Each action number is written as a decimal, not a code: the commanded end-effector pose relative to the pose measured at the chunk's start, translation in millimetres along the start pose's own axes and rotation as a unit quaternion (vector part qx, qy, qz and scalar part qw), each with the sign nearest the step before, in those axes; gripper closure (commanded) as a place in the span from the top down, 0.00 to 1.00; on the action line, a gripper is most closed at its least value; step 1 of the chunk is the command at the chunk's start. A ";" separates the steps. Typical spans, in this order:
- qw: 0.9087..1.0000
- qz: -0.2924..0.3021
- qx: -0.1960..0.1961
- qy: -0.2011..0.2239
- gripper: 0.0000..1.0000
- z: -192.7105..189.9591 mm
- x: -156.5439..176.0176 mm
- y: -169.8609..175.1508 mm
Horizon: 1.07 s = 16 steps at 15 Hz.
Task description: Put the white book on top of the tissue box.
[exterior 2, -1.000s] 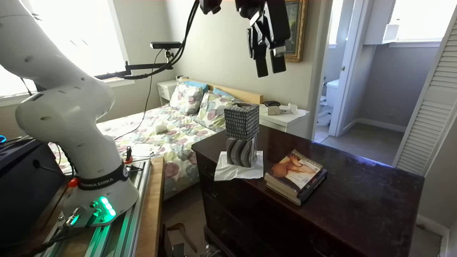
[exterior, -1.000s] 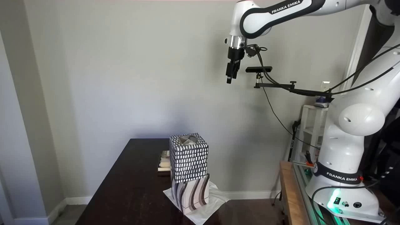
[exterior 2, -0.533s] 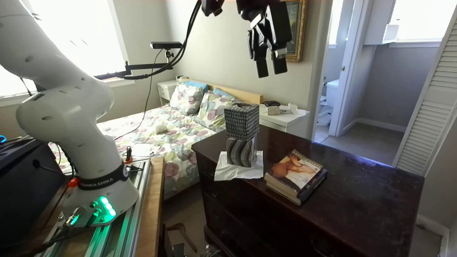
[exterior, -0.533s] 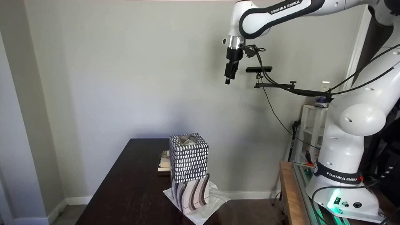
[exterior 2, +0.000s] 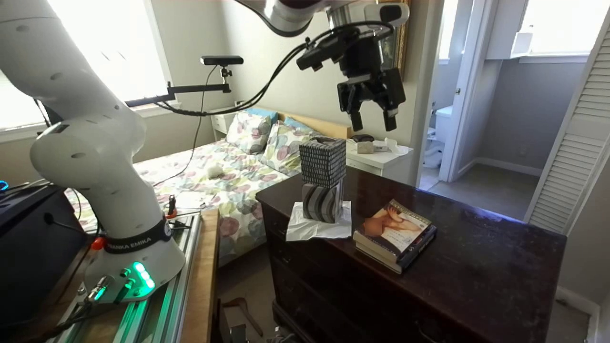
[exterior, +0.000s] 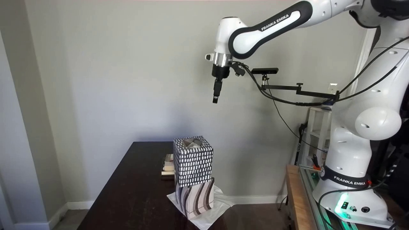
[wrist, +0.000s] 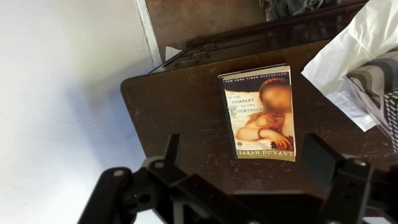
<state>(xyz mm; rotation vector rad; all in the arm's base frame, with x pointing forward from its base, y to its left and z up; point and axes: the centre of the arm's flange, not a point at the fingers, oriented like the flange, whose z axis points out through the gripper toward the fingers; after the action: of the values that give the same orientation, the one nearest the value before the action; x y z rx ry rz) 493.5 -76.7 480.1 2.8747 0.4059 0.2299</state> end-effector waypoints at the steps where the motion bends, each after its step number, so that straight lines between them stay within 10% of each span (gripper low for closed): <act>1: 0.996 -0.089 0.009 0.011 1.00 47.1 16.9 -15.1; 8: 0.977 -0.203 0.026 0.062 1.00 126.0 12.0 -46.6; 16: 0.976 -0.206 0.027 0.061 1.00 138.2 11.7 -57.3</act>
<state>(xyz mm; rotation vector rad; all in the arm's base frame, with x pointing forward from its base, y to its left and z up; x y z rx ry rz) 516.5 -50.8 343.1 2.7670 0.9837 0.2900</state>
